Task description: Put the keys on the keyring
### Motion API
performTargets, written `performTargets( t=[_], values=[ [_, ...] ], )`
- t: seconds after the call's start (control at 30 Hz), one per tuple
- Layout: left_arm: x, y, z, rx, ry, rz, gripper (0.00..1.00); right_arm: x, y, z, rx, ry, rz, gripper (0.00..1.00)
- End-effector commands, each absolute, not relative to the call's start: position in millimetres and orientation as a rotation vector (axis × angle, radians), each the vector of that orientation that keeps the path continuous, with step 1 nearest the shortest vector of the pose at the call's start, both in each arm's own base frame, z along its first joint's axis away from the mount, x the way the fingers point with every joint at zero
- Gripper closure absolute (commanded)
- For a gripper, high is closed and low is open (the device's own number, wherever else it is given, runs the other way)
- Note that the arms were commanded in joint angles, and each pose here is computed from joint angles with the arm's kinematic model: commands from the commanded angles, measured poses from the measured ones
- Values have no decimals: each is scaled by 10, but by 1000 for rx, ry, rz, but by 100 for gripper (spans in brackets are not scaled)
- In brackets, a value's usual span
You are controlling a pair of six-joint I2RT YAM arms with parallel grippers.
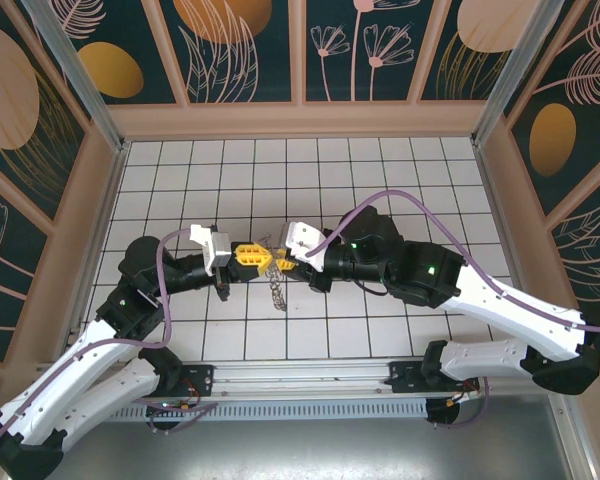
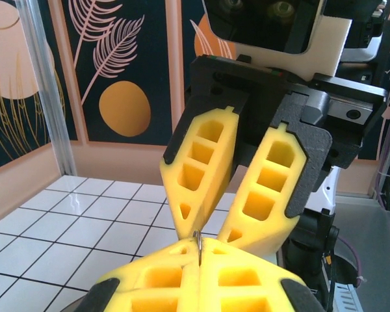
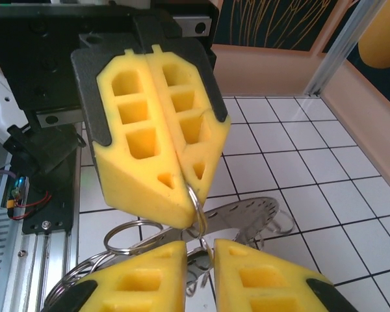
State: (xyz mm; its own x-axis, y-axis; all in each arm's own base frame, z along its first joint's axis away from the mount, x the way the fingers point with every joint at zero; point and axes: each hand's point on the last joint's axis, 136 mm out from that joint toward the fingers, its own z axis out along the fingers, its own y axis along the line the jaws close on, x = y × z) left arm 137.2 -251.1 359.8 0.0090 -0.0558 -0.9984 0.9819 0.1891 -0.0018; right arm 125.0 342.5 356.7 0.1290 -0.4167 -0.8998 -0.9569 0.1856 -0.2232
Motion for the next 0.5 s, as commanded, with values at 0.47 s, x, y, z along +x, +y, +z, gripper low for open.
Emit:
performTargets(
  t=[0.47],
  values=[
    [1146,-2454,3923,1045,1074,-1151,100,1217,3422,3655,-1378,1425,728,93]
  ],
)
